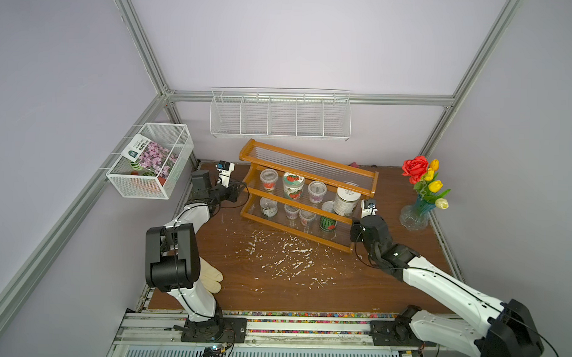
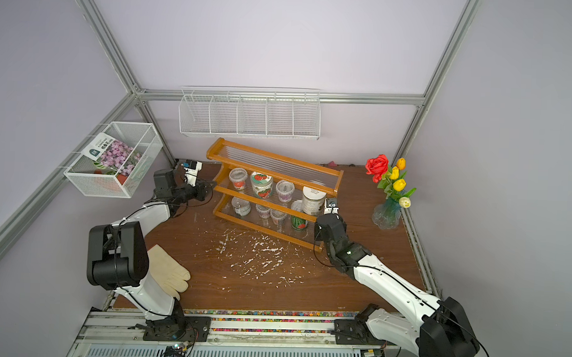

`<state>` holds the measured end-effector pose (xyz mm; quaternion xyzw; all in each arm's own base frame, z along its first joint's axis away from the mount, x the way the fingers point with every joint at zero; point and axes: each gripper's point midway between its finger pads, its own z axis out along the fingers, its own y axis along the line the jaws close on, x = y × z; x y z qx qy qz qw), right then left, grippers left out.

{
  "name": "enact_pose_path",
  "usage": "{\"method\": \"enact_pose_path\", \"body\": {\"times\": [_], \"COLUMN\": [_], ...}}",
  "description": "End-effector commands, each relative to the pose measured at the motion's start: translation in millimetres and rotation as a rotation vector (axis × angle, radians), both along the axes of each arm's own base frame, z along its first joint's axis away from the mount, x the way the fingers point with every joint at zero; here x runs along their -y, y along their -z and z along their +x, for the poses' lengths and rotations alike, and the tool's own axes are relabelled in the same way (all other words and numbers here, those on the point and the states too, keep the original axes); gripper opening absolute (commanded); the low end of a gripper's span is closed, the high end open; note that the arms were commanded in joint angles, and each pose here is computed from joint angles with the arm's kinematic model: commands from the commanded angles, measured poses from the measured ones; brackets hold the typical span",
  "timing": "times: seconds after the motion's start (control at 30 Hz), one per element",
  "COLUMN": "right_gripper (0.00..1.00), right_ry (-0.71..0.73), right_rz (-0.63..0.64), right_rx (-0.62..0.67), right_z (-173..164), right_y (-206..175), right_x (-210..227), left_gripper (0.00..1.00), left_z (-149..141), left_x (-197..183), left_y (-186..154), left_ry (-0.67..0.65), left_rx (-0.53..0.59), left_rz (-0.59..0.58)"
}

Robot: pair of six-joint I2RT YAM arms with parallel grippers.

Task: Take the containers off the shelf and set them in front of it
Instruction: Adjust the shelf at the center of the board.

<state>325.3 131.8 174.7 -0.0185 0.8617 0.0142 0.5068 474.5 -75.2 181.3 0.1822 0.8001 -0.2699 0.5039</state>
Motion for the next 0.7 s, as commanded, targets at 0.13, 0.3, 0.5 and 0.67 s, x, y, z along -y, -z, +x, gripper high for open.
{"method": "enact_pose_path", "body": {"times": [0.13,0.3,0.5,0.67], "right_gripper": [0.33,0.13,0.0,0.0], "right_ry": [0.087,0.044,-0.015,-0.063], "right_rz": [-0.01,-0.025,-0.067,-0.066], "right_rx": [-0.078,-0.056,-0.004,0.038], "right_z": [-7,-4,7,21], "right_y": [31,24,12,0], "right_x": [25,21,12,10], "left_gripper": [0.02,0.0,0.0,0.0], "left_z": [-14,-20,-34,-54], "left_x": [7,8,16,20], "left_y": [-3,-3,-3,-2], "left_ry": [0.025,0.021,0.01,-0.032], "left_rx": [-0.007,-0.015,-0.02,-0.022], "left_rz": [-0.022,-0.025,-0.021,-0.044]}}
